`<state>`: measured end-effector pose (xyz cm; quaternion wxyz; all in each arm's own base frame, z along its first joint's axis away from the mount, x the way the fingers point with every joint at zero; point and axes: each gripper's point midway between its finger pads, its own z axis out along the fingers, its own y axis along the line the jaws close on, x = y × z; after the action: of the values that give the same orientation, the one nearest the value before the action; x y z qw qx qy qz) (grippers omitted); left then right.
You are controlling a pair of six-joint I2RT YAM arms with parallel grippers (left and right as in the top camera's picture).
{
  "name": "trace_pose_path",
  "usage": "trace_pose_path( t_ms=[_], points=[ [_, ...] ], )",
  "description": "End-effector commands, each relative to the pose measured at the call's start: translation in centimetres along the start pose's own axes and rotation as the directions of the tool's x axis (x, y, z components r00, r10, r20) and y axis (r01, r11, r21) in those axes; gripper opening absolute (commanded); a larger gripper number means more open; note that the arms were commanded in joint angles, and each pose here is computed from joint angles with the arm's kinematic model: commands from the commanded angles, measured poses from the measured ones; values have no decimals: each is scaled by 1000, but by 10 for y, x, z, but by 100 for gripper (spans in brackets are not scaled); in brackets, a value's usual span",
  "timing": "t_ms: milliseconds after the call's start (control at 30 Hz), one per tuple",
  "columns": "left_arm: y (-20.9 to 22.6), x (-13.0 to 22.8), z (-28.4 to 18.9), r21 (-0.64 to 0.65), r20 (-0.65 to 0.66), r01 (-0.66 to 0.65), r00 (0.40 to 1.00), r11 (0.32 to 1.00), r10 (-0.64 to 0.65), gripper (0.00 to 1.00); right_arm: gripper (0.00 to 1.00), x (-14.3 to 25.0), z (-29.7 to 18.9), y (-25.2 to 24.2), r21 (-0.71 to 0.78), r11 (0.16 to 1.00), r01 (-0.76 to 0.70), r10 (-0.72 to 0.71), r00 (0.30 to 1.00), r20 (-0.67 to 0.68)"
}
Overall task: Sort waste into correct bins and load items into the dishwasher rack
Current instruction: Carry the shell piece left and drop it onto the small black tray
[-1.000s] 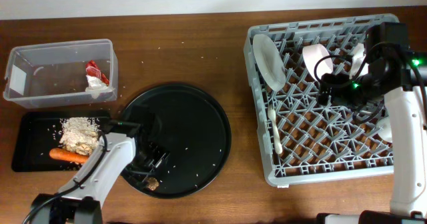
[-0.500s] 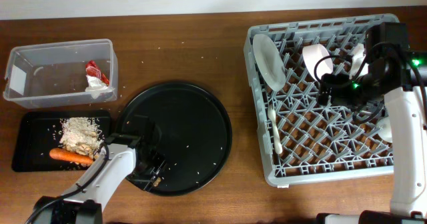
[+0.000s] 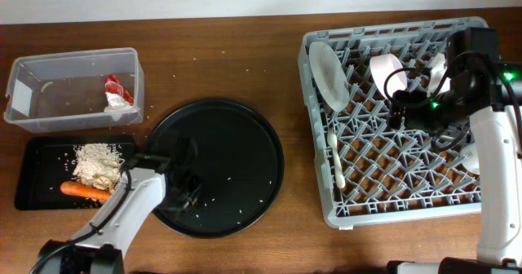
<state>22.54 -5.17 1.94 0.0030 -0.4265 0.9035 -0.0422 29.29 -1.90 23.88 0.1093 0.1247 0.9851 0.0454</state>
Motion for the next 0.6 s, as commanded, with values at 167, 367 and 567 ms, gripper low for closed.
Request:
trace_pose_path(
  t_ms=[167,367,567],
  points=[
    [1,-106,-71,65,214,58,974,996,-71,26,99,1,3,-3,13,1000,7,-7,1000,-11],
    [83,-170,-82,50,308,352,885,935,-350,26,99,1,3,-3,13,1000,7,-7,1000,-11],
    [138,-196,-75,31,332,521,800,853,-500,26,99,1,3,-3,13,1000,7,-7,1000,-11]
  ],
)
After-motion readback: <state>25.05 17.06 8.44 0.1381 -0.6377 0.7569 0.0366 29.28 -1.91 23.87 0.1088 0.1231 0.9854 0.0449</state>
